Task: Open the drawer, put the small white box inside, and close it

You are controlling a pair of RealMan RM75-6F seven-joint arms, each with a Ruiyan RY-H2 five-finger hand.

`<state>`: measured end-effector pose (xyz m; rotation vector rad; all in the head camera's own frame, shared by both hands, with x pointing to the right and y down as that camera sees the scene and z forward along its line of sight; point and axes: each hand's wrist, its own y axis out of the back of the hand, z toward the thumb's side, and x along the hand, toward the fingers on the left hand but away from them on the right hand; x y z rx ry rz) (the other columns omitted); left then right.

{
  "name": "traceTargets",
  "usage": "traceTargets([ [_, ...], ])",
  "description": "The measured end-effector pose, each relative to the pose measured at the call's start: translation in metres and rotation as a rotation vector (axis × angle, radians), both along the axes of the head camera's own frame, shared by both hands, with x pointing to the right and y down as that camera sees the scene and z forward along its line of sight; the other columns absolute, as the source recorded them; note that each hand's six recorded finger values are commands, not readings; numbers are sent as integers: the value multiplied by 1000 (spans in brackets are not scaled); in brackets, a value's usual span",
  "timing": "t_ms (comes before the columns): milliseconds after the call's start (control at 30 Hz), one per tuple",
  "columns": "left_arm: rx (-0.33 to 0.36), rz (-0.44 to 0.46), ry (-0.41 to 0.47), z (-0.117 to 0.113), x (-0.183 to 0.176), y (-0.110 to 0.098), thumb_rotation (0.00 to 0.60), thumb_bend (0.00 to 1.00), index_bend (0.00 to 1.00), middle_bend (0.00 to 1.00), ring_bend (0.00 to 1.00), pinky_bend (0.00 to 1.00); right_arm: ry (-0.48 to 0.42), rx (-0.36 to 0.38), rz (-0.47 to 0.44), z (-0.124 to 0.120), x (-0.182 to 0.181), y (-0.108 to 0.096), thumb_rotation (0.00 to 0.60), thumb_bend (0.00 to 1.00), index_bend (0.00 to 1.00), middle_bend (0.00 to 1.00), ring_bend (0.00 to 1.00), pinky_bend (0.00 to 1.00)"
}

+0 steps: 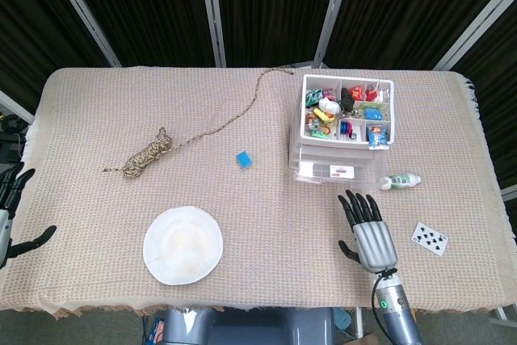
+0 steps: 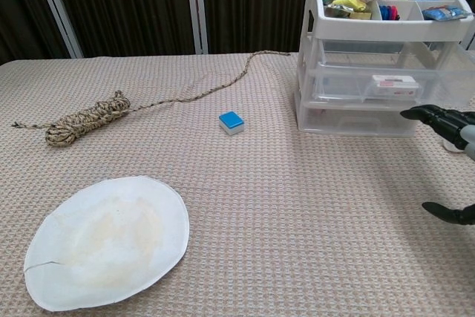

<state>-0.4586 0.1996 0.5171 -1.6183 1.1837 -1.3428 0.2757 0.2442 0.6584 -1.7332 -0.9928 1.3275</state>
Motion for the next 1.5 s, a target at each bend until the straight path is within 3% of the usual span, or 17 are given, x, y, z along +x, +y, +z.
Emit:
traceTargets([
  [267,-3,7,-1,1,2,1,600,223,73,0,0,0,81,62,-39,2,11,-3,600,172,0,0,0,0],
  [567,-6,9,-2,2,3,2,600,223,74,0,0,0,275,252,-163,-1,25,-8,600,171,0,0,0,0],
  [767,-5,9,-2,2,3,1,600,223,74,0,0,0,366,323,-234,4,32,-5,600,171,0,0,0,0],
  [1267,-9,13,-7,4,4,2,600,224,74,0,0,0,332,364,-263,14,22,12,600,171,0,0,0,0],
  [1500,-10,14,-7,5,4,2,600,224,75,0,0,0,325,376,-261,20,15,8,600,170,0,0,0,0],
])
